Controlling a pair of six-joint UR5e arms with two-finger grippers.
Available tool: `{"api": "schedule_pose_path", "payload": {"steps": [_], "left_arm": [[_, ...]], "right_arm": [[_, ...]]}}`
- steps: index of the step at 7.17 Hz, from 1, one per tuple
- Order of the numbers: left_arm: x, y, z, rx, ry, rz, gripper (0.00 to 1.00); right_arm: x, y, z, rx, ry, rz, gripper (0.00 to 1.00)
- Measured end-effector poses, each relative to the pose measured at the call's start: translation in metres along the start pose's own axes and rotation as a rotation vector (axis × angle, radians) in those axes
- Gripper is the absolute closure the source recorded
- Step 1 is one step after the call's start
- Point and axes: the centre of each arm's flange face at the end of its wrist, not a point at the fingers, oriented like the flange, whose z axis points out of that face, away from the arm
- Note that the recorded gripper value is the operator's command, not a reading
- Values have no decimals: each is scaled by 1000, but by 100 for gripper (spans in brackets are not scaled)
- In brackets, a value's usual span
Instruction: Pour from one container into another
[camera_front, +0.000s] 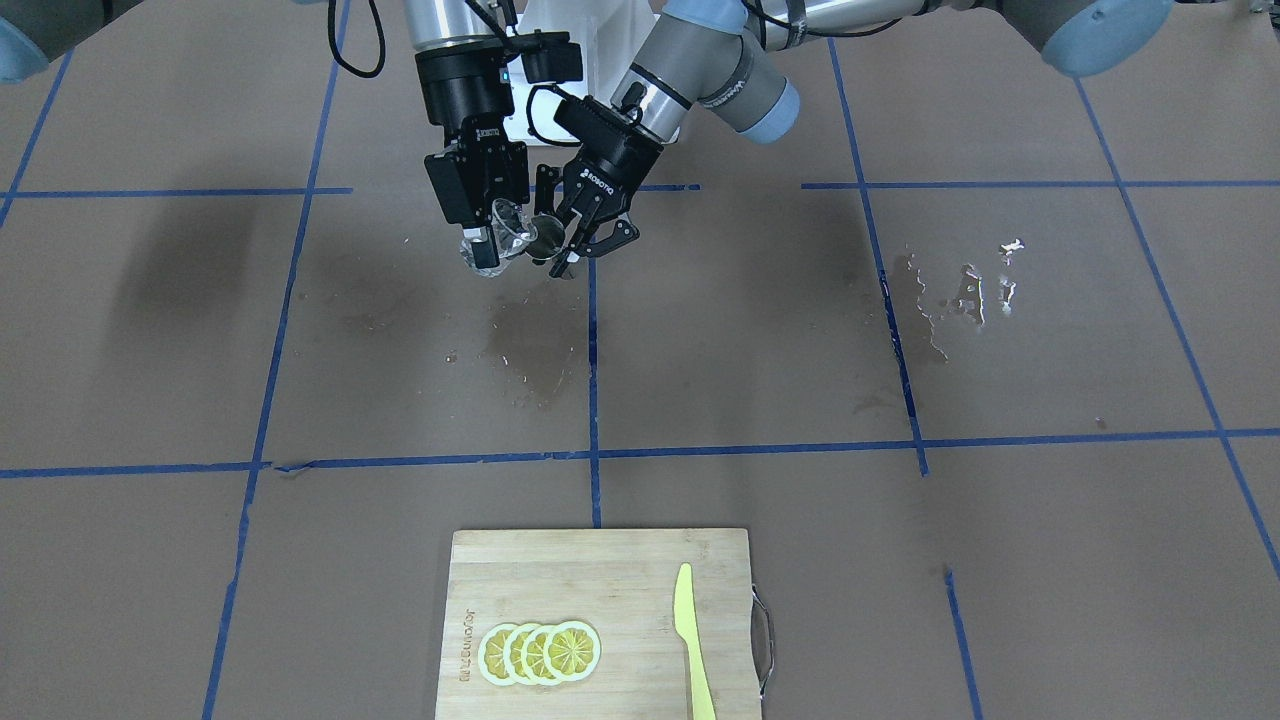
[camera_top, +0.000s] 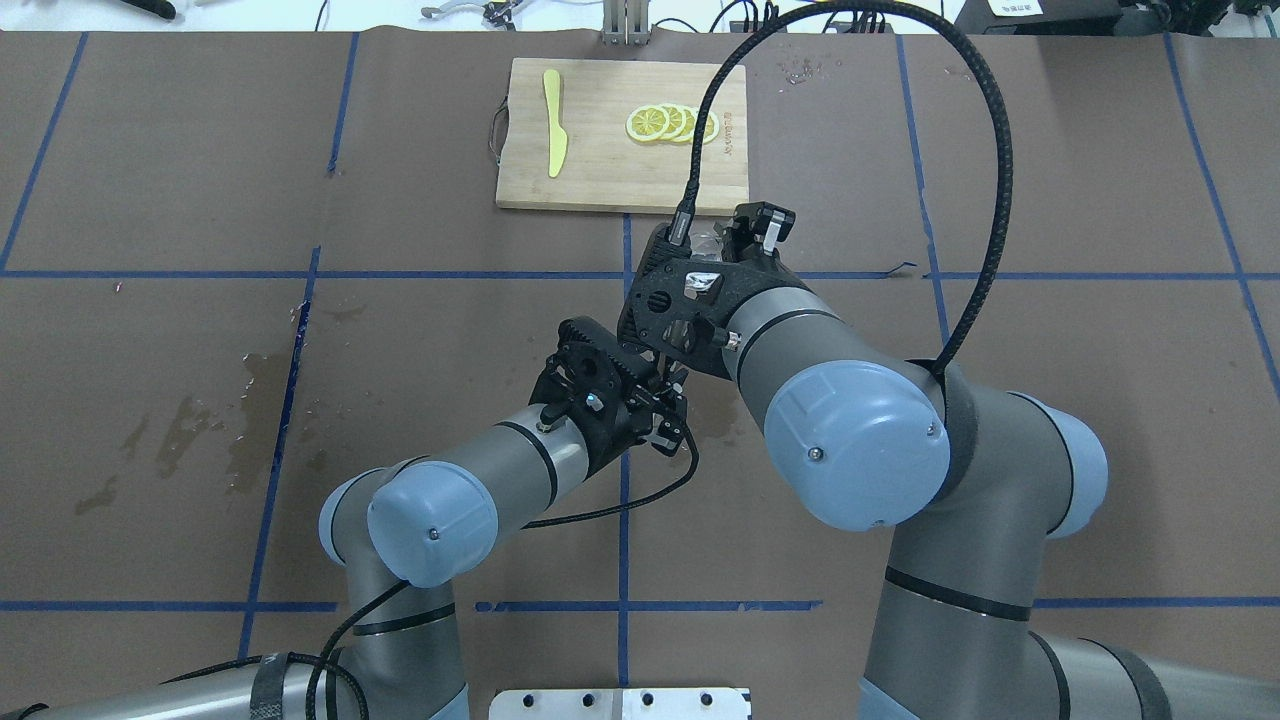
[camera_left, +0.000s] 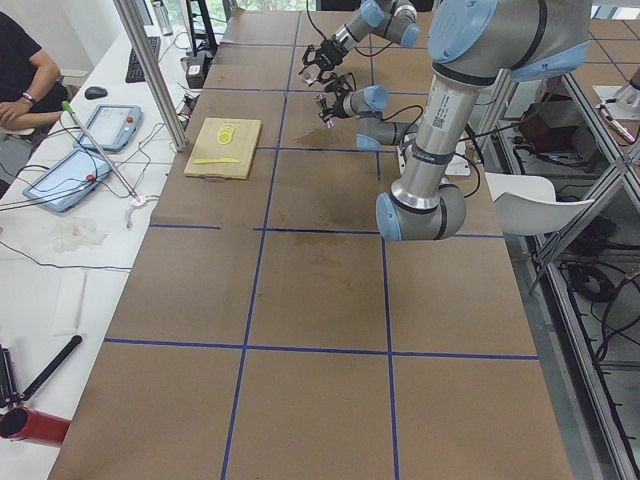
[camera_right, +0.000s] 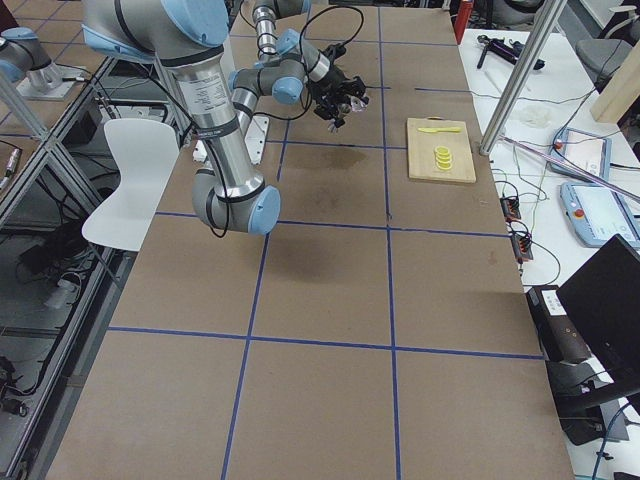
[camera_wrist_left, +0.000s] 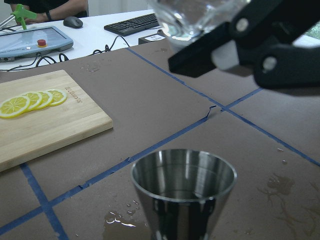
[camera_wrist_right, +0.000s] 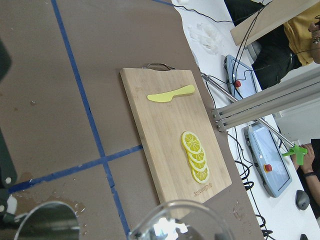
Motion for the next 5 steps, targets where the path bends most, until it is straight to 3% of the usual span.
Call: {"api": "schedule_pose_path", "payload": {"steps": [5], "left_arm": [[1,-1,0,2,1,-1,100]], "right_arm": [[1,-2,0,-6,31,-120,100]]}}
